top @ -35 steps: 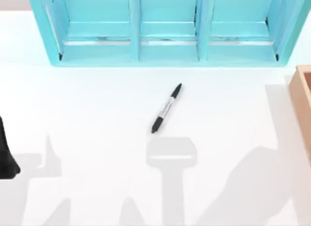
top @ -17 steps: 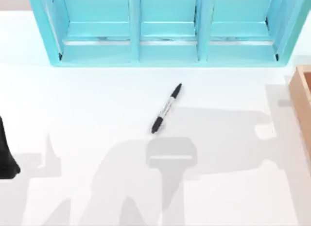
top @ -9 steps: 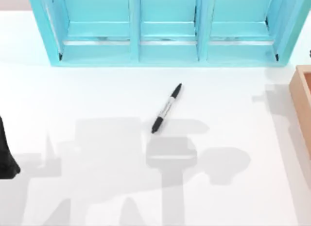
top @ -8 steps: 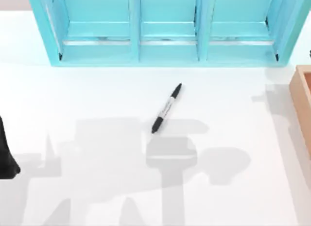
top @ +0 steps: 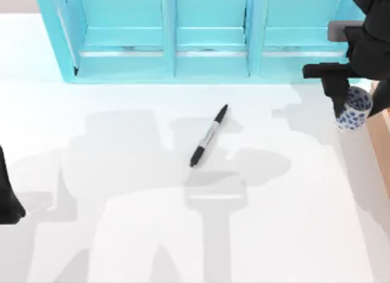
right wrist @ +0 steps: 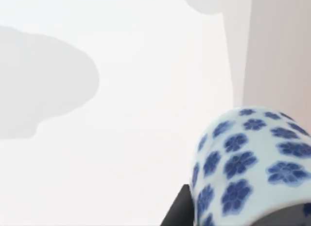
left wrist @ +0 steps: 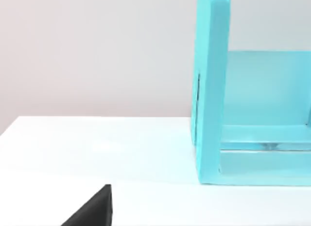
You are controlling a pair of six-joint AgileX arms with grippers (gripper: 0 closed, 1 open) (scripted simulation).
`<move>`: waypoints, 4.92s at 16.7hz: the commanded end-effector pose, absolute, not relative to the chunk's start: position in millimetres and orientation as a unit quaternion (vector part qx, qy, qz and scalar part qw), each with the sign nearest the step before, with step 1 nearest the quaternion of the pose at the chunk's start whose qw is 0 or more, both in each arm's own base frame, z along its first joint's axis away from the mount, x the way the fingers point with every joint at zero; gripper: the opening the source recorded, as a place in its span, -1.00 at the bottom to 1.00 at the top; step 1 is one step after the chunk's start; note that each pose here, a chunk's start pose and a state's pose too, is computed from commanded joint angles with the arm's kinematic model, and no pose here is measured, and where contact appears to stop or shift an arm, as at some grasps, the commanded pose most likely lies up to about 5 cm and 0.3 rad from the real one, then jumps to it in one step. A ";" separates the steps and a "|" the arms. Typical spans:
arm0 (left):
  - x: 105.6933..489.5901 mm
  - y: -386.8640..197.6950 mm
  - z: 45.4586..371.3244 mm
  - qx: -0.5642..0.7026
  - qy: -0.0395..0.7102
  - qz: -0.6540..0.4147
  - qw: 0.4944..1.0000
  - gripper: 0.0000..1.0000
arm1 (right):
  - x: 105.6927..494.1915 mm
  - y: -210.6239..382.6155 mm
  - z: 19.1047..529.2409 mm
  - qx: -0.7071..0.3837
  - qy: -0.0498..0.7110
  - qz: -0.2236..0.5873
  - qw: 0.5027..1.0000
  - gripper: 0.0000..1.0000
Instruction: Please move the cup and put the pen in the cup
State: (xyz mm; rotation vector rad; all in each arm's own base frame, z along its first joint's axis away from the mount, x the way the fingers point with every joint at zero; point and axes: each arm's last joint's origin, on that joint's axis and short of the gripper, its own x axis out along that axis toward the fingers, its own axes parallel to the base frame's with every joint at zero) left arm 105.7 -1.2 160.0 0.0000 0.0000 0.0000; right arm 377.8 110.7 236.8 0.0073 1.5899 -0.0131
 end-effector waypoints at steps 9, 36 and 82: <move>105.7 -1.2 160.0 0.000 0.000 0.000 1.000 1.00 | 390.3 148.7 203.7 0.005 0.711 -0.006 0.703 -1.00; 105.7 -1.2 160.0 0.000 0.000 0.000 1.000 1.00 | 390.7 151.1 165.7 0.004 0.708 -0.003 0.706 1.00; 105.7 -1.2 160.0 0.000 0.000 0.000 1.000 1.00 | 403.1 270.6 181.8 0.233 0.670 -0.091 0.699 1.00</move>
